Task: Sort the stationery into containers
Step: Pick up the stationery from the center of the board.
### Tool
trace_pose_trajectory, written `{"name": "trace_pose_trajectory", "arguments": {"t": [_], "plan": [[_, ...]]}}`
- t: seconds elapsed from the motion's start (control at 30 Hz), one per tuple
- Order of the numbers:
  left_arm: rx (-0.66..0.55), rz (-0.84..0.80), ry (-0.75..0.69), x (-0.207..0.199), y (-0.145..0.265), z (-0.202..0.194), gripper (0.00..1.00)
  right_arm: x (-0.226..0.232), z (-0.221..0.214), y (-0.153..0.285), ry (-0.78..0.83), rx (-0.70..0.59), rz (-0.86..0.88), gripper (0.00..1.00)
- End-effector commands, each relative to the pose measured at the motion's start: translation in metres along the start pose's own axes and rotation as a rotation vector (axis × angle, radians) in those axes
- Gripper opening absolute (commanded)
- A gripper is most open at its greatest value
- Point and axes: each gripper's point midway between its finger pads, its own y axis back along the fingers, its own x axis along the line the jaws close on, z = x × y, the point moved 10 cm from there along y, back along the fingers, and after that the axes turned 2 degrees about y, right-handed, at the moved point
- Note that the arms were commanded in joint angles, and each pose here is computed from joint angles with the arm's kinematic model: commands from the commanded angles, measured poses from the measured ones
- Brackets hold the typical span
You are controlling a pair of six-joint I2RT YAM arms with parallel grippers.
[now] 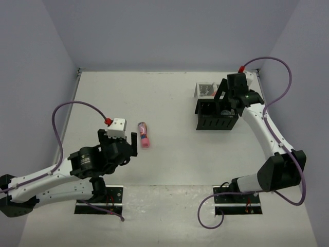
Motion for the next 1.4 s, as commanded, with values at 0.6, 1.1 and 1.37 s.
{"name": "trace_pose_trajectory", "arguments": {"t": [0.6, 1.1, 1.37], "plan": [[0.374, 0.257, 0.378, -0.056, -0.173, 0.011, 0.98, 0.016, -0.005, 0.058, 0.044, -0.137, 0.373, 0.99], [0.519, 0.358, 0.321, -0.046, -0.235, -0.029, 0.85, 0.012, -0.008, 0.065, 0.032, -0.162, 0.404, 0.99], [0.673, 0.335, 0.282, -0.049, -0.249, -0.068, 0.58, 0.011, -0.008, 0.067, 0.029, -0.172, 0.404, 0.99]]}}
